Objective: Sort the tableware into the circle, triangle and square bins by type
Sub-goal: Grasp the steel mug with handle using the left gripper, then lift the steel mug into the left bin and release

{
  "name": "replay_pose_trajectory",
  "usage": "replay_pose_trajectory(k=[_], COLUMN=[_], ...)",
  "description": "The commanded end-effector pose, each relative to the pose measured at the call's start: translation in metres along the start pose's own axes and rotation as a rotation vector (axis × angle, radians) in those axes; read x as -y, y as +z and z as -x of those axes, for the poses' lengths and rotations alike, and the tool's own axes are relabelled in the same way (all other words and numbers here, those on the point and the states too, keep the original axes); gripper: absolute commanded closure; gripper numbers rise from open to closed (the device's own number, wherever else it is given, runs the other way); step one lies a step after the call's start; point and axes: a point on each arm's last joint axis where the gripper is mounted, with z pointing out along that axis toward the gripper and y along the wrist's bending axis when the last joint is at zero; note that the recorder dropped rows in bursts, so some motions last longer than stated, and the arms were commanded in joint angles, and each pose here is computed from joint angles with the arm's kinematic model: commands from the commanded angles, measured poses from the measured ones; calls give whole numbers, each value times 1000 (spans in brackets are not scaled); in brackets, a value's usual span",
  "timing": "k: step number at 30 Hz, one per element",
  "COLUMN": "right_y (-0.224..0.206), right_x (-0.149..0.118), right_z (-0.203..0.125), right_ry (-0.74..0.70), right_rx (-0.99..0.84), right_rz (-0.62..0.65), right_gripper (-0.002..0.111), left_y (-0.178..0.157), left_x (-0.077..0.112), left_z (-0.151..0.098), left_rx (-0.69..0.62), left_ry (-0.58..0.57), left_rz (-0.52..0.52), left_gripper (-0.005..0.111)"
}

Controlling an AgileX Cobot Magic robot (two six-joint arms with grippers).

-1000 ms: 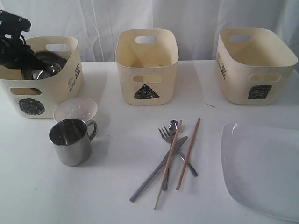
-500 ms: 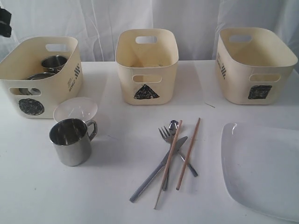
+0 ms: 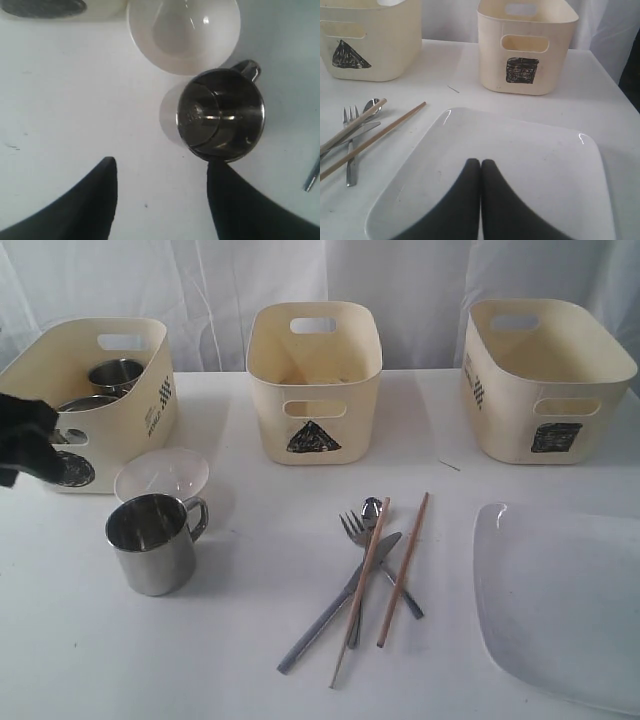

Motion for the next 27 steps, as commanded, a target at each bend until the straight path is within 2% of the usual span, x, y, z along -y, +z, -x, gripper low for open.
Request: replay_pose_trajectory(k=[1, 2, 5, 11, 17, 19, 23, 27], right_y=[0, 0, 0, 0, 0, 0, 0, 0], right_x=[0, 0, 0, 0, 0, 0, 0, 0], right_z=[1, 1, 1, 1, 1, 1, 1, 1], right_ry=[-1, -1, -1, -1, -1, -1, -1, -1], right_rx=[13, 13, 13, 13, 13, 13, 13, 13], right_rz=[2, 2, 2, 2, 2, 2, 2, 2], right_gripper=[108, 108, 108, 108, 108, 108, 108, 108], left_y=[39, 48, 70, 103, 115, 115, 106, 68], left_x=[3, 5, 2, -15, -23, -24, -18, 0], left_z=[-14, -18, -22, -24, -22, -21, -18, -4], left_rx=[-53, -65, -67, -54, -33, -18, -28, 18], left_ry=[-21, -25, -2, -52, -74, -75, -70, 32], left_rz=[-164, -214, -265, -184, -135, -121, -164, -240], left_gripper=[49, 49, 49, 49, 53, 65, 105, 107])
